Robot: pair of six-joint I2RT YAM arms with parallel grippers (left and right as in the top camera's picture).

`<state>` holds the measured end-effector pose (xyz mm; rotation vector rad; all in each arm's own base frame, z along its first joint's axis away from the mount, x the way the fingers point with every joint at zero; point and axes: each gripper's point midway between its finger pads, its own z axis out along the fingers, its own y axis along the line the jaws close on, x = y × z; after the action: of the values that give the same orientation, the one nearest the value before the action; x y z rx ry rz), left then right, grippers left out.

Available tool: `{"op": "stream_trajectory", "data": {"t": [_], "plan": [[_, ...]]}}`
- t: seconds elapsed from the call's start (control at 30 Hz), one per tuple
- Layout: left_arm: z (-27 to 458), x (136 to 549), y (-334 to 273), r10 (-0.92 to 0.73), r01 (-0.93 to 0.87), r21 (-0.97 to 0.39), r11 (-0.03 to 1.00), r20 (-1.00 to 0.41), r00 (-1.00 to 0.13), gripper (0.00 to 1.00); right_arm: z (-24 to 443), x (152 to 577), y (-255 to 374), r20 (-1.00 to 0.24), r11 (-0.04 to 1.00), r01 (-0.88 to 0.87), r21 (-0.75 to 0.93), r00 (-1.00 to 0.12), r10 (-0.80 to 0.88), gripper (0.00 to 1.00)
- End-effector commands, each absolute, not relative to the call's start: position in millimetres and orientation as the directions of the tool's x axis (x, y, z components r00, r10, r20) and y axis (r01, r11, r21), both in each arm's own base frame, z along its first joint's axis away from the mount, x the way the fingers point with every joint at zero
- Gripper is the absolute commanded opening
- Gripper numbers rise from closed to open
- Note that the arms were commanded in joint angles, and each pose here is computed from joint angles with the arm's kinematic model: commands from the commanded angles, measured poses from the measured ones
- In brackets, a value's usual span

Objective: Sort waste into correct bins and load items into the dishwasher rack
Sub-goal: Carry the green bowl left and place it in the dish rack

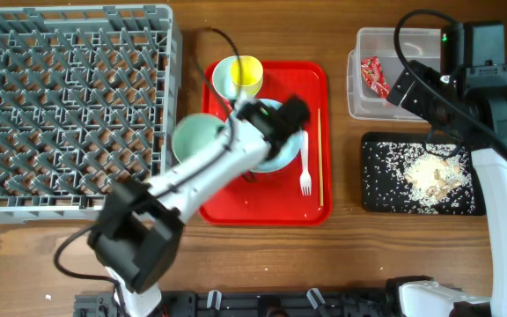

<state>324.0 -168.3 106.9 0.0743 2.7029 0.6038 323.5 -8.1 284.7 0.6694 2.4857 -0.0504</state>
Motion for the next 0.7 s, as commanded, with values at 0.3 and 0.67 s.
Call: {"op": "stream_trajectory", "data": {"t": [0.3, 0.67], "plan": [[187.8, 464.8, 12.1, -0.148, -0.401, 0.245, 0.883, -0.664, -0.733, 0.04, 285.4, 325.5, -12.7, -0.539, 0.873, 0.48, 0.083, -0.716, 0.444, 1.0], [210.0, 491.7, 72.8, -0.613, -0.232, -0.649, 0.725, -0.453, -0.647, 0.04, 285.4, 325.5, -12.7, -0.539, 0.874, 0.479, 0.083, -0.716, 0.444, 1.0]]}}
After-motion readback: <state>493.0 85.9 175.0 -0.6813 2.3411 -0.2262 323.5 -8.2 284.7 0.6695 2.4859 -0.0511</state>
